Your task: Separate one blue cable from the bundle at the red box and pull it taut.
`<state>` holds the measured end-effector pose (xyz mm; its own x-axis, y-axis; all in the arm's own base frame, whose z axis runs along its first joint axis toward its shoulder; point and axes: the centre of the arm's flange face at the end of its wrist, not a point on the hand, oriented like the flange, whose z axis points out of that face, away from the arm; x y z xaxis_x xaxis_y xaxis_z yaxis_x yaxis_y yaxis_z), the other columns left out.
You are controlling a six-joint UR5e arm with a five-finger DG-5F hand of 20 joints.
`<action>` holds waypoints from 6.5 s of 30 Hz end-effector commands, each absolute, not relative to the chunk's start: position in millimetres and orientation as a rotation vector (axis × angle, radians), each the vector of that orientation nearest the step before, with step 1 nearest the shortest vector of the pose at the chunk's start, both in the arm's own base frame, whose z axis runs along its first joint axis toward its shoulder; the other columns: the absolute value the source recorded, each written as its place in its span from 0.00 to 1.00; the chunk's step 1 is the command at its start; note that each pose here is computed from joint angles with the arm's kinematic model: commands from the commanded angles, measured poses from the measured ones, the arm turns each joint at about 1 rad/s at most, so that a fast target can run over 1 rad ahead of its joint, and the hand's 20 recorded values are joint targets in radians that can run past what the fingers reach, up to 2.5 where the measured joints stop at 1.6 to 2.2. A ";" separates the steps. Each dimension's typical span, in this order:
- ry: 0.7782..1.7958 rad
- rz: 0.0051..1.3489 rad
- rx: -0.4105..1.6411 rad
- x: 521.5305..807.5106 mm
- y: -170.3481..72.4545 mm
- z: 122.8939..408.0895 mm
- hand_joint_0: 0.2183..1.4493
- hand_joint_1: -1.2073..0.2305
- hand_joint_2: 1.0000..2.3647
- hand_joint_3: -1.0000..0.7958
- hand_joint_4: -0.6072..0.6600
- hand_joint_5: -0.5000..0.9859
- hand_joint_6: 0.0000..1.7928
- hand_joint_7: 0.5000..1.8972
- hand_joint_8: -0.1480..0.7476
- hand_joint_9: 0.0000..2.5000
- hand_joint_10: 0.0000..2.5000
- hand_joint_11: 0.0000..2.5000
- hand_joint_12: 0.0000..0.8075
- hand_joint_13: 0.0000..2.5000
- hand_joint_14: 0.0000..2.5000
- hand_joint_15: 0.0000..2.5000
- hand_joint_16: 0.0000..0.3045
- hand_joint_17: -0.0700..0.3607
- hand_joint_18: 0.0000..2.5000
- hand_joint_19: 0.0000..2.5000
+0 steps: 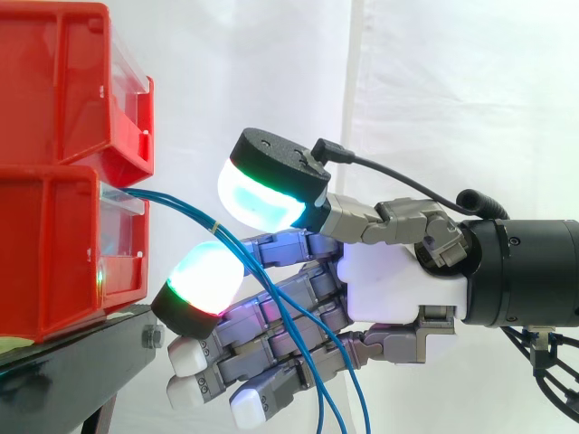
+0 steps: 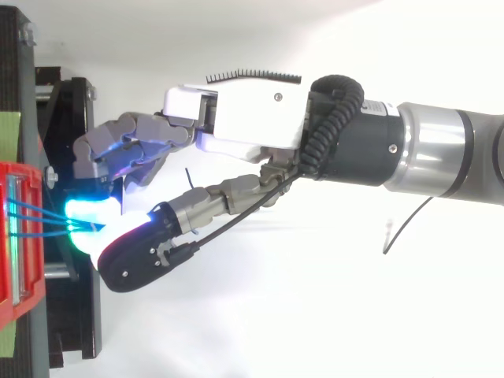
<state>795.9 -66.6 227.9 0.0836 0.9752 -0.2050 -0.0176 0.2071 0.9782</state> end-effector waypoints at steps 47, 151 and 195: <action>1.224 1.022 1.059 800.8 -70.2 244.4 0.35 0.36 0.01 0.35 0.64 0.19 0.48 0.35 0.54 0.29 0.01 0.31 0.51 0.23 0.01 0.16 0.18 0.44 0.25 0.23; 1.320 1.014 1.205 784.7 -71.8 280.4 0.52 0.20 0.00 0.31 0.50 0.20 0.51 0.47 0.52 0.42 0.01 0.55 0.51 0.33 0.01 0.25 0.16 0.42 0.31 0.28; 1.321 1.015 1.204 784.6 -70.6 279.2 0.35 0.39 0.01 0.34 0.54 0.22 0.48 0.44 0.52 0.46 0.01 0.58 0.52 0.36 0.01 0.26 0.17 0.43 0.35 0.29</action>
